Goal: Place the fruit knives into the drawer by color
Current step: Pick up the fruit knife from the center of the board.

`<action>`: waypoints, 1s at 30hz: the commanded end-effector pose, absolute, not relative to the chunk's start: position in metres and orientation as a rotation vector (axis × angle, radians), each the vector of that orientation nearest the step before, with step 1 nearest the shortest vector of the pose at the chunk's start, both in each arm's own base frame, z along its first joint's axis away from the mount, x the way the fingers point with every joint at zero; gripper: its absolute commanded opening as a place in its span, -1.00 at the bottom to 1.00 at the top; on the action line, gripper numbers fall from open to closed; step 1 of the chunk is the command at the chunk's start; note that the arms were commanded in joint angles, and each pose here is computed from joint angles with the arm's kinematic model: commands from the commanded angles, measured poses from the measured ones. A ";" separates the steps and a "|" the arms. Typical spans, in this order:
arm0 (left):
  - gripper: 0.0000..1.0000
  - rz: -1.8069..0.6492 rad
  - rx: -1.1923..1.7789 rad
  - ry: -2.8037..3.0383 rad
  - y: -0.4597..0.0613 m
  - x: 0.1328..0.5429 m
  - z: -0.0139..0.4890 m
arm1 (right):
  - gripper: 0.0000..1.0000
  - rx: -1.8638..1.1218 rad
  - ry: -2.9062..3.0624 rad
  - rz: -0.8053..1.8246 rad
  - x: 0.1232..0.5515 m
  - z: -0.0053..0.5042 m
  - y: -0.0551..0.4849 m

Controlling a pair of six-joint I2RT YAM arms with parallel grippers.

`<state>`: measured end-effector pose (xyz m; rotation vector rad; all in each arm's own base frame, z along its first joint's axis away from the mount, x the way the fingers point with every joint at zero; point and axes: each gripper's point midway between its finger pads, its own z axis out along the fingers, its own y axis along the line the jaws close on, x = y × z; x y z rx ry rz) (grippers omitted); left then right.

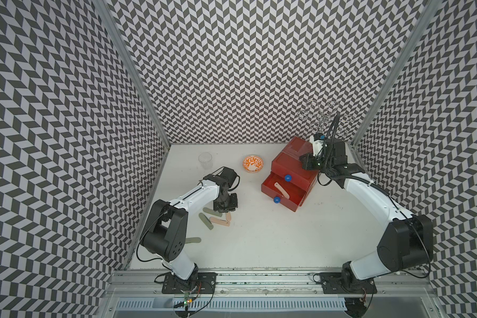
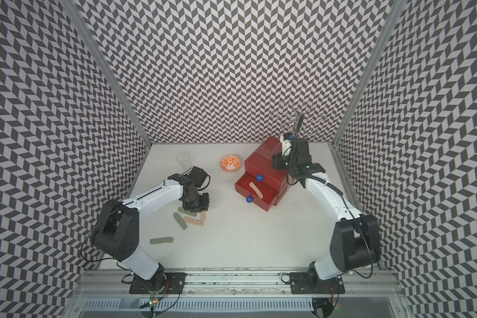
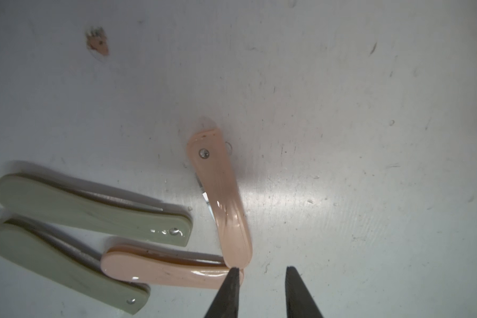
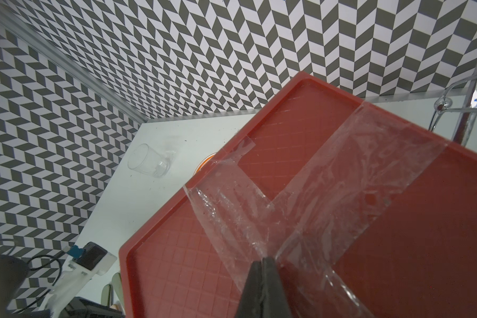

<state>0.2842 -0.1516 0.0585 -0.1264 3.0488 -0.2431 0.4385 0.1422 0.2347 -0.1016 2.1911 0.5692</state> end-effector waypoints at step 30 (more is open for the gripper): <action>-0.38 -0.075 -0.084 3.083 -0.132 0.304 0.027 | -0.98 -0.046 2.545 0.495 0.396 0.142 0.127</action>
